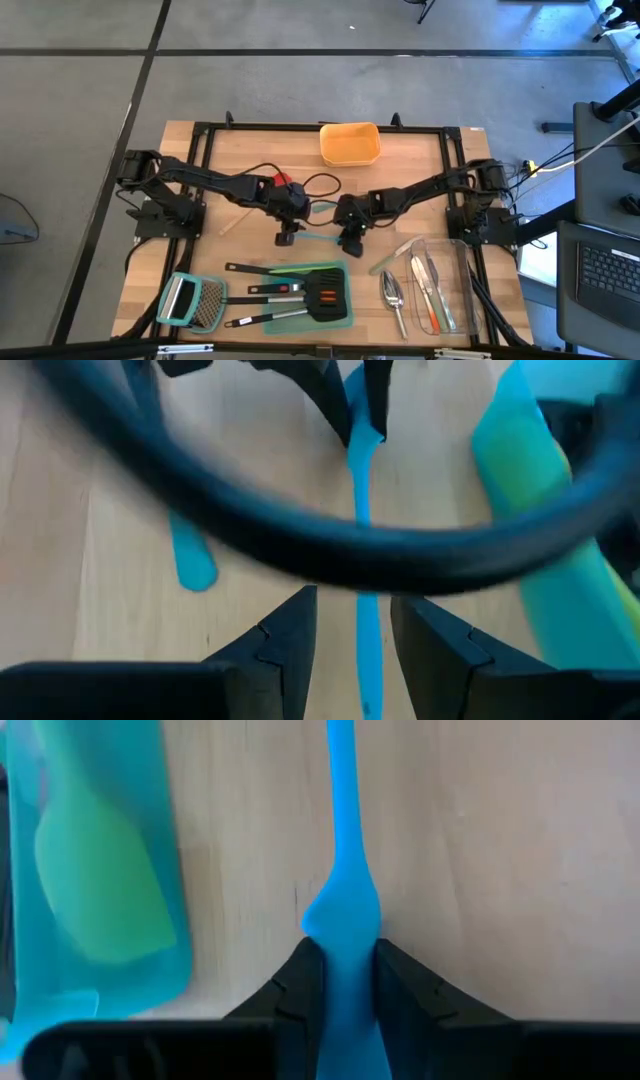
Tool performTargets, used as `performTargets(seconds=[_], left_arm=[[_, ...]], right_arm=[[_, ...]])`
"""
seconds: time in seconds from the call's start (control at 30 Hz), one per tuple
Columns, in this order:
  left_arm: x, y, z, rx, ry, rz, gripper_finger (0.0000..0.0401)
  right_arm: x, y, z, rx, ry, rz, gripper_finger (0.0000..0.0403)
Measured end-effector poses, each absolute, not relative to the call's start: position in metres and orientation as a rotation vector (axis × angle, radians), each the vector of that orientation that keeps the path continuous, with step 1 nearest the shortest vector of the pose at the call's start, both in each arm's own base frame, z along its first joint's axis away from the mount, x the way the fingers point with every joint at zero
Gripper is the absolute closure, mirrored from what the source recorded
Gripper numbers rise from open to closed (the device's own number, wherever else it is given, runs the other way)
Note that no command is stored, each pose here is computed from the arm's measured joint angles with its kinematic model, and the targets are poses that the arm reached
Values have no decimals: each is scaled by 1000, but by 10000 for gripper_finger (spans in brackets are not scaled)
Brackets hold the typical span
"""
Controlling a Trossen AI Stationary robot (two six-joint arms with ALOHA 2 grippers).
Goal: Pick & Place Kitchen Items
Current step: Put the blue spatula into the blue bin
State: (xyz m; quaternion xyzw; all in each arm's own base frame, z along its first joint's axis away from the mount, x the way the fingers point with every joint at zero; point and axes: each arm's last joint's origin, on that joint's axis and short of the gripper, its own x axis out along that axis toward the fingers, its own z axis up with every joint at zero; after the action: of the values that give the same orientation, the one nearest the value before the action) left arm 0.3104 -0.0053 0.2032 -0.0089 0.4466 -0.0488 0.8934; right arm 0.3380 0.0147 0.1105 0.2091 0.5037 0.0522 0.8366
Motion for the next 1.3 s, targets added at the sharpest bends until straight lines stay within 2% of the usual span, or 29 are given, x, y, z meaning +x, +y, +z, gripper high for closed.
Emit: performTargets(seconds=[0.2,0.6,0.83,0.93,1.0,1.17,1.3], left_arm=[[313,-7,195,12,955,-123,262],[333,-12,141,58,1054,-96,181],[342,-12,123,48,1052,-103,172],[343,-12,117,32,1073,-91,196],[341,-12,115,17,1092,-82,231],[340,-11,114,-9,1105,-93,370],[340,-11,114,-27,1111,-107,385]], right_arm=[[342,6,111,491,1027,63,332],[343,4,112,472,1001,61,333],[344,4,113,464,997,64,333],[344,4,113,456,994,64,333],[344,4,113,454,991,62,332],[345,5,113,431,982,69,332],[349,8,114,391,942,72,330]])
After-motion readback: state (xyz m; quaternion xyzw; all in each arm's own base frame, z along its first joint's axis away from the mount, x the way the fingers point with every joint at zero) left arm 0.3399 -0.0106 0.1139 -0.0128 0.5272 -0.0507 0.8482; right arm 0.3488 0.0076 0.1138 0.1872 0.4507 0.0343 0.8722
